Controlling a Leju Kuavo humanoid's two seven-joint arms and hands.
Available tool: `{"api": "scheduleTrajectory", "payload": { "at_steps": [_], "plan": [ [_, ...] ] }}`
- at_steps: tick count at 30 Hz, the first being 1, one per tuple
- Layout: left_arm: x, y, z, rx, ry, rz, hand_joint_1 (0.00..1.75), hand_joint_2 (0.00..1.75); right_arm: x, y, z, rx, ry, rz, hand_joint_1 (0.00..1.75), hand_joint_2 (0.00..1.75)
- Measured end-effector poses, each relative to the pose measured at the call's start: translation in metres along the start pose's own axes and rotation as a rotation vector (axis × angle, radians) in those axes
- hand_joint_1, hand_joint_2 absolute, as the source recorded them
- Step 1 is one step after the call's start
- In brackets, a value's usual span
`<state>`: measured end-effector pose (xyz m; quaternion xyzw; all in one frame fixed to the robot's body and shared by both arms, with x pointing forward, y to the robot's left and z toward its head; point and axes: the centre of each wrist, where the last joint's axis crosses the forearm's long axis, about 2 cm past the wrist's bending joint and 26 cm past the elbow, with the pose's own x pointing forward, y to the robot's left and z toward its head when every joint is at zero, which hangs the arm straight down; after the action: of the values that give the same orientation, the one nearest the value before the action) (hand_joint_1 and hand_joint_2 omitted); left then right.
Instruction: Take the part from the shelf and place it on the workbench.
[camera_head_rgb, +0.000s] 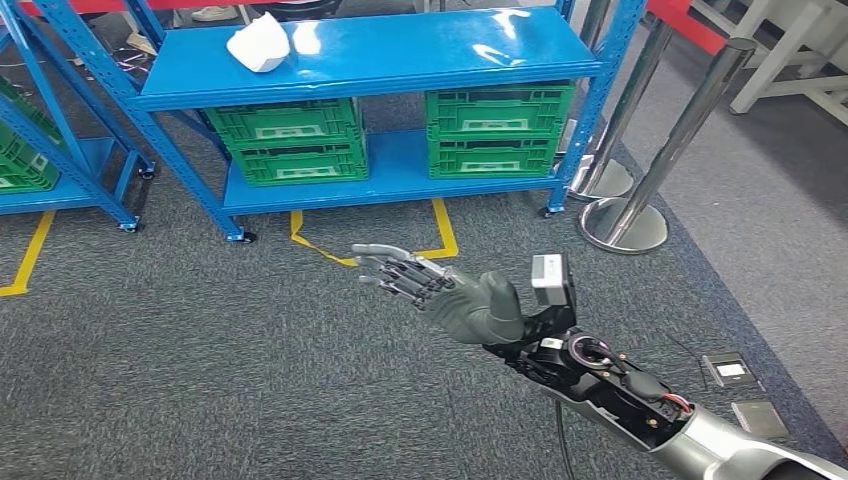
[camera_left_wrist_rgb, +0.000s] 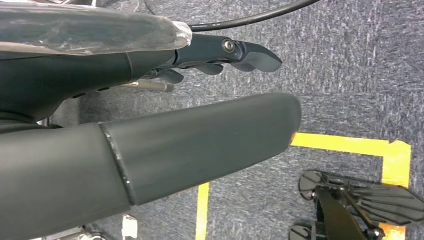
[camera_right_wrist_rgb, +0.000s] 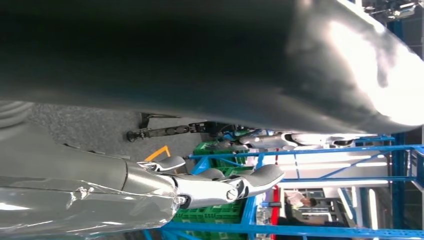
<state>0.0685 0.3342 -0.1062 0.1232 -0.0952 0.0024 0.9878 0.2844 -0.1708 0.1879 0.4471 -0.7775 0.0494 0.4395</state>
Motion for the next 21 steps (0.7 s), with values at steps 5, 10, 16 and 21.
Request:
{"api": "scheduleTrajectory", "payload": {
  "at_steps": [5,10,16,21],
  "plan": [
    [0.0,-0.0003,0.0,-0.006,0.0,0.001,0.0,0.0,-0.0001,0.0001,0.0002,0.001,-0.003,-0.006,0.0,0.0],
    [0.0,-0.0001,0.0,-0.011,0.0,0.001,0.0,0.0,-0.0001,0.0002,0.0002,0.004,-0.005,-0.01,0.0,0.0],
    [-0.0002,-0.0007,0.0001,-0.013,-0.001,0.001,0.0,0.0,0.0011,-0.001,-0.0001,0.001,-0.012,-0.008,0.0,0.0],
    [-0.001,-0.0015,0.0003,-0.014,-0.001,0.001,0.0,0.0,0.0,-0.0018,0.0035,-0.011,-0.009,-0.01,0.0,0.0]
  ]
}}
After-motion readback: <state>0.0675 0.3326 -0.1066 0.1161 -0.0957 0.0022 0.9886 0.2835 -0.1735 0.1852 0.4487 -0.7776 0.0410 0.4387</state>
